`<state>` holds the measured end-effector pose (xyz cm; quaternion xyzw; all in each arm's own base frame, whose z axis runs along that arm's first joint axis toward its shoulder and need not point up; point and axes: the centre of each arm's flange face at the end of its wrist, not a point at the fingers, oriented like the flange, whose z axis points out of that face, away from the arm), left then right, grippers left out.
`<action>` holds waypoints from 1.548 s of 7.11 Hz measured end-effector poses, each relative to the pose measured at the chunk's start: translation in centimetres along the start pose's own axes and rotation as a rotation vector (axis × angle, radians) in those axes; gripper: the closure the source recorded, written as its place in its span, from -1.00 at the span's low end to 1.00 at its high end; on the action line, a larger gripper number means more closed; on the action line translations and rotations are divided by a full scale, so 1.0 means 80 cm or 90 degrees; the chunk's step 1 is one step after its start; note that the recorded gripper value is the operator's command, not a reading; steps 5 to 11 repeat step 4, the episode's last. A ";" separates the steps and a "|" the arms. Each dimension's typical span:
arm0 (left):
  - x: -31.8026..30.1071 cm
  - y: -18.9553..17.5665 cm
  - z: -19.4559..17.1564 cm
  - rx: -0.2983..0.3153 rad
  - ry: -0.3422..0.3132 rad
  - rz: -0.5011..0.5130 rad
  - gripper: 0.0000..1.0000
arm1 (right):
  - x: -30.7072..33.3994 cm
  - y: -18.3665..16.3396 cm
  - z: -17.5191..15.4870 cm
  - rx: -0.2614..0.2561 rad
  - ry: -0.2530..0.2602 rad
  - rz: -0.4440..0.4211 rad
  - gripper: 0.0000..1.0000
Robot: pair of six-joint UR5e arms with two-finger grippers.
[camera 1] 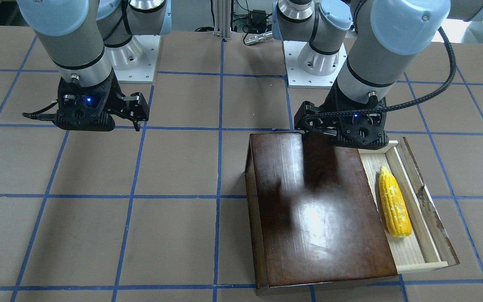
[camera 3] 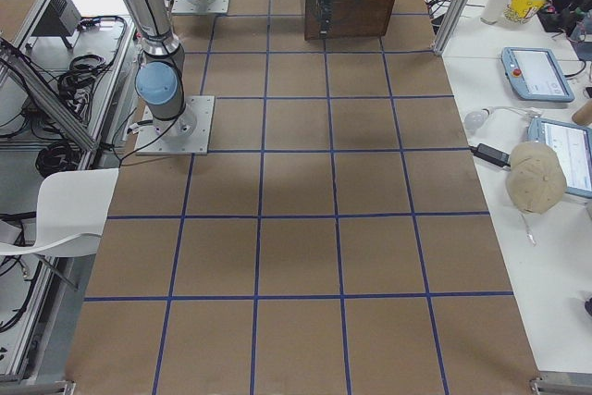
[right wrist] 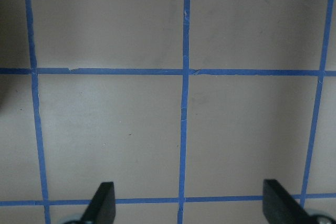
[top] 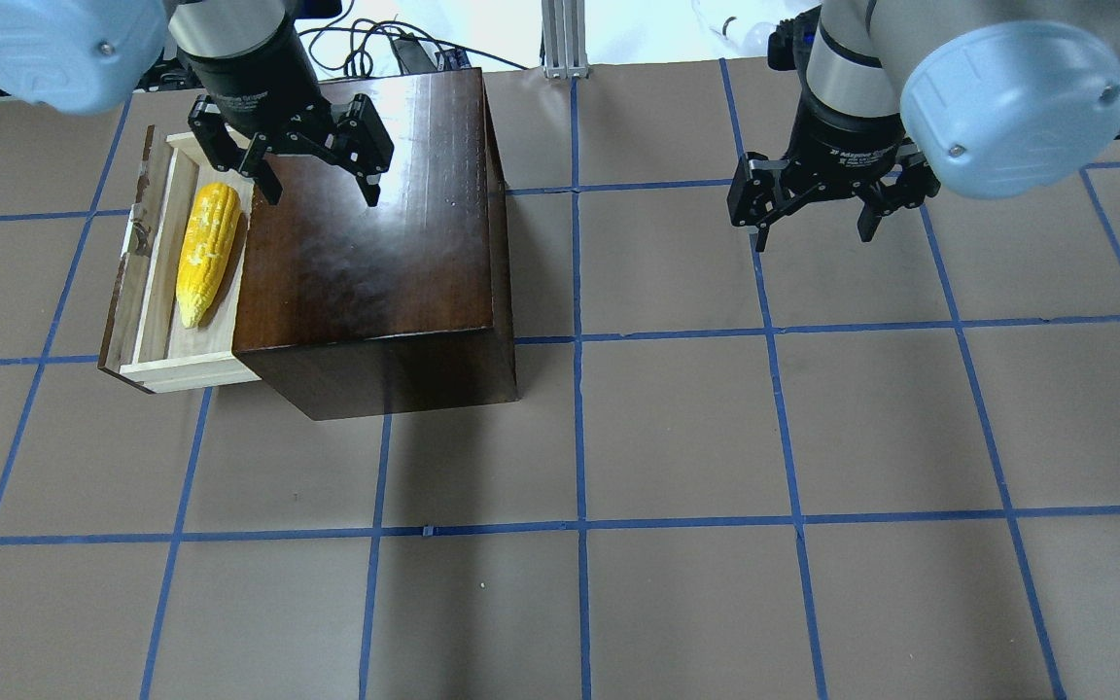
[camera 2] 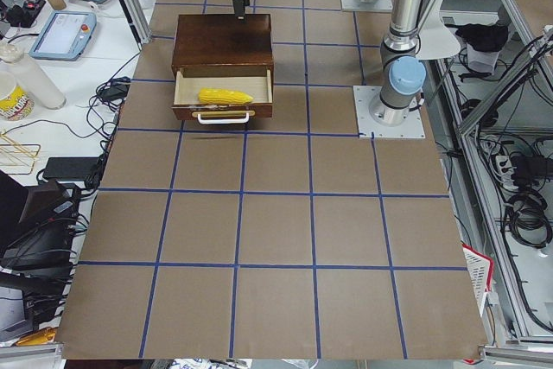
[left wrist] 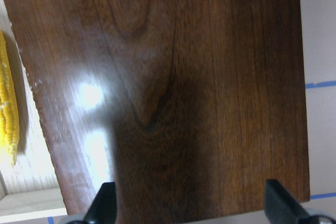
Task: Open drawer and put corn inside
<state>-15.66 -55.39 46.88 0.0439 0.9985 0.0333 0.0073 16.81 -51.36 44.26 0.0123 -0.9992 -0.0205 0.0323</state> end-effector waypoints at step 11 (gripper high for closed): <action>0.003 0.027 0.003 -0.004 0.013 0.001 -1.00 | 0.000 0.000 0.000 0.000 0.001 0.000 -1.00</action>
